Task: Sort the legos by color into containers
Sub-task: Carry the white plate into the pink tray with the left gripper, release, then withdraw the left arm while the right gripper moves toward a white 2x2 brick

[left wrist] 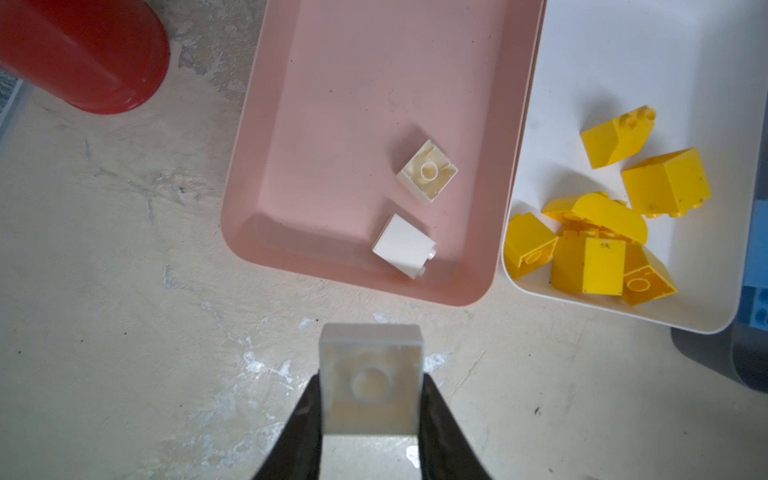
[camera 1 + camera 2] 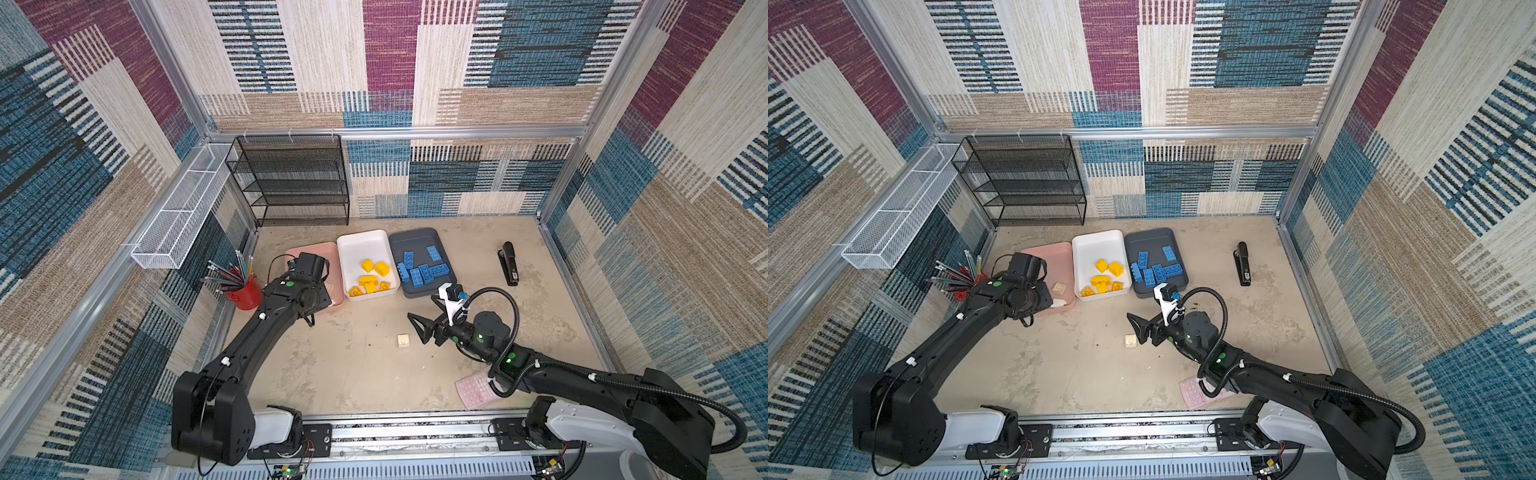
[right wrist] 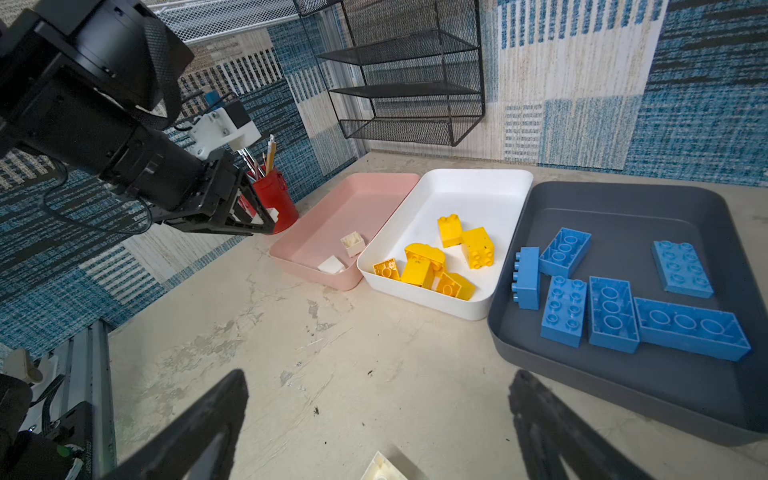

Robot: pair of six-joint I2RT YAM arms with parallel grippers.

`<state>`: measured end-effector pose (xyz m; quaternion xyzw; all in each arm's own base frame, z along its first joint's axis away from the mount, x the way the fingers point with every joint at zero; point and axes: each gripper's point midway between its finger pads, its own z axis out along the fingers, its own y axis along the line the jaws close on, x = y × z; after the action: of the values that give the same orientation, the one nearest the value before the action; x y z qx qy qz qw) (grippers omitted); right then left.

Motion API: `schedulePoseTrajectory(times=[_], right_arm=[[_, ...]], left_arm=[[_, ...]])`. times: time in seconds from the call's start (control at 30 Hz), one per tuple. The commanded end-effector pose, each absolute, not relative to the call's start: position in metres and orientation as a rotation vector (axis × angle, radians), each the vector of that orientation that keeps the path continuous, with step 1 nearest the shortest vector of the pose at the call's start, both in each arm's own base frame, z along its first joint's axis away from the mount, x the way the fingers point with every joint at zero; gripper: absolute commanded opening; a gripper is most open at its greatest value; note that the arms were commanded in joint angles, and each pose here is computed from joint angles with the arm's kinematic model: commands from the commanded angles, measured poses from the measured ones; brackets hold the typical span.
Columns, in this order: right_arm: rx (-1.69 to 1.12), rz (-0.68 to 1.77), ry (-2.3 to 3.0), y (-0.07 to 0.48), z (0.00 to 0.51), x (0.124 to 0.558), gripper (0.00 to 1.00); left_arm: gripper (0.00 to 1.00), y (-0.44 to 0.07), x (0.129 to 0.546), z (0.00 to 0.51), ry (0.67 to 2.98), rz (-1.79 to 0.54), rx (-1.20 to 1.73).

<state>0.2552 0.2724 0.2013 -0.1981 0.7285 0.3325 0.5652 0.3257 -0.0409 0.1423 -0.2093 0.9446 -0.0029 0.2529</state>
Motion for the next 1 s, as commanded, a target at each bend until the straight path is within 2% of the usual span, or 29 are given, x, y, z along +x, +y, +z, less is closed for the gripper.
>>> schedulePoseTrajectory(times=[0.0, 0.33, 0.6, 0.8, 0.97], right_arm=[[-0.403, 0.761, 1.715, 0.267, 0.205, 0.262, 0.99], [-0.367, 0.682, 1.781, 0.263, 0.189, 0.274, 0.99], [-0.372, 0.688, 1.790, 0.266, 0.188, 0.275, 0.99], [-0.378, 0.682, 1.807, 0.268, 0.184, 0.276, 0.99], [-0.385, 0.676, 1.832, 0.271, 0.177, 0.278, 0.99]], left_arm=[[0.30, -0.042, 0.345, 0.146, 2.559, -0.020, -0.539], [0.29, -0.024, 0.397, 0.113, 2.619, -0.008, -0.619], [0.30, -0.015, 0.417, 0.088, 2.665, 0.016, -0.676], [0.40, -0.012, 0.419, 0.080, 2.681, 0.028, -0.697], [0.53, -0.010, 0.419, 0.086, 2.672, 0.007, -0.713]])
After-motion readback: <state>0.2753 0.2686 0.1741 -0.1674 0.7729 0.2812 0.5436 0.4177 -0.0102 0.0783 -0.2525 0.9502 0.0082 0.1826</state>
